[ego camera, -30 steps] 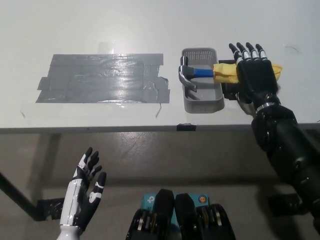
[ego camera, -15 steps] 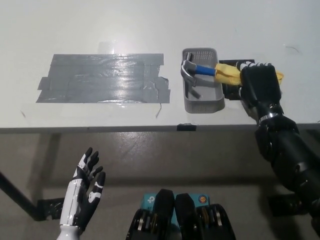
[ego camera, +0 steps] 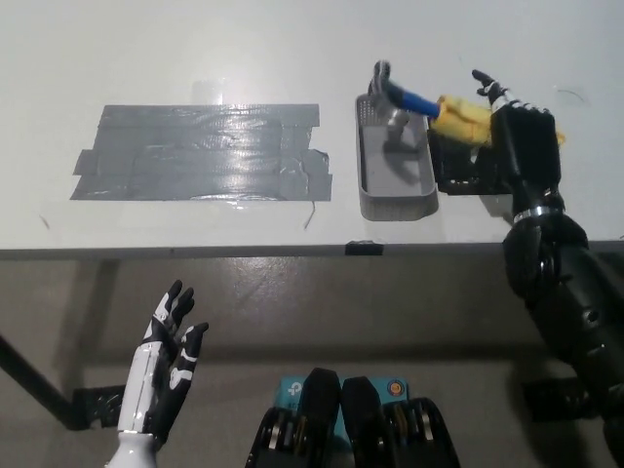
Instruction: The robot picks the hammer with right hand and hits the black area on the desk and places it back.
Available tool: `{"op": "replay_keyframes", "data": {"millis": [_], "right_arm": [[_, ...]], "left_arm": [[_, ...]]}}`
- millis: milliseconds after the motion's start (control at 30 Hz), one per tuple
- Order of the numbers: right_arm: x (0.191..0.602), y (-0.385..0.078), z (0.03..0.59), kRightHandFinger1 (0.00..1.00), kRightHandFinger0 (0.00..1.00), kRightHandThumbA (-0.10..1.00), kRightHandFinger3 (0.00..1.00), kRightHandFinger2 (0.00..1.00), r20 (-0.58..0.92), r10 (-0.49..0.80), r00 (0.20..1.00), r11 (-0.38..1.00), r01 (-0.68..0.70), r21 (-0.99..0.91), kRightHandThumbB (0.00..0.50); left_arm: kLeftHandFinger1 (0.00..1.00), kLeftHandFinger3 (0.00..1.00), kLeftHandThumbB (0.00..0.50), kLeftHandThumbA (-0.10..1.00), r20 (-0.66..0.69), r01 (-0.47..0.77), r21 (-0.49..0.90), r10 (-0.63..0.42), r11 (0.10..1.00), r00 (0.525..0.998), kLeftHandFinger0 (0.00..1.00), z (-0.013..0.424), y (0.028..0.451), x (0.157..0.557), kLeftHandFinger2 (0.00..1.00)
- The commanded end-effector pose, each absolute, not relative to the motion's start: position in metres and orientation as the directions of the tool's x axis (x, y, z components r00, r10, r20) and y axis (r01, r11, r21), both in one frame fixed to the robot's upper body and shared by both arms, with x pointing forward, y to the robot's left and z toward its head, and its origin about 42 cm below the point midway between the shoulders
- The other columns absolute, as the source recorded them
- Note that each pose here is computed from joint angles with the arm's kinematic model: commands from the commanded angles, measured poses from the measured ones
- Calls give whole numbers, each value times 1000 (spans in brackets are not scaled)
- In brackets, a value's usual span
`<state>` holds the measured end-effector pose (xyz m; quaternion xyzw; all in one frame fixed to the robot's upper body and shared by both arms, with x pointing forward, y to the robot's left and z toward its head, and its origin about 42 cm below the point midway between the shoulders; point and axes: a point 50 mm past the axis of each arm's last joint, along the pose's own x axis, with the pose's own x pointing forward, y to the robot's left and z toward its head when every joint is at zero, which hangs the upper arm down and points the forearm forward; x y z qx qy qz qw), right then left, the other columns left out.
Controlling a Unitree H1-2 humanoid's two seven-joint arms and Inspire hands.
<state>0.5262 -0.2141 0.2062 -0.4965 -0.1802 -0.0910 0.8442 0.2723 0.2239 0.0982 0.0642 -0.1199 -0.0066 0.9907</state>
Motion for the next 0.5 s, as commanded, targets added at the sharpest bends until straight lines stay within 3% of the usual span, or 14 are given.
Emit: {"op": "replay_keyframes", "data": {"millis": [0, 33, 100, 267, 333, 400, 467], "right_arm": [[555, -223, 316, 499, 36, -100, 928, 897, 217, 20, 976, 968, 35, -248, 89], [557, -227, 317, 556, 57, -100, 953, 921, 187, 39, 982, 978, 1, -209, 107], [558, -234, 318, 572, 72, -100, 946, 928, 146, 54, 988, 981, -25, -191, 129], [557, -258, 331, 495, 0, -100, 969, 863, 2, 129, 992, 974, -126, -191, 173], [557, -267, 337, 460, 0, -100, 967, 828, -24, 158, 987, 959, -159, -236, 162], [556, -277, 344, 408, 0, -100, 897, 770, -27, 197, 980, 937, -196, -288, 146], [556, -290, 350, 423, 0, -100, 923, 805, -49, 205, 978, 924, -210, -320, 156]], "left_arm": [[1000, 1000, 11, 829, 305, 7, 154, -55, 988, 951, 835, 114, 223, 279, 999], [1000, 1000, 5, 826, 307, 9, 154, -56, 988, 950, 832, 115, 223, 280, 995], [997, 1000, 4, 823, 309, 11, 157, -60, 988, 949, 827, 115, 224, 279, 992], [976, 1000, 1, 817, 311, 11, 166, -63, 986, 948, 802, 116, 223, 281, 972], [973, 1000, 1, 818, 310, 12, 166, -64, 986, 948, 798, 117, 223, 282, 969], [966, 1000, 4, 809, 316, 14, 169, -68, 986, 946, 790, 118, 224, 284, 962], [949, 1000, 0, 787, 321, 12, 164, -65, 986, 945, 773, 118, 224, 285, 950]]}}
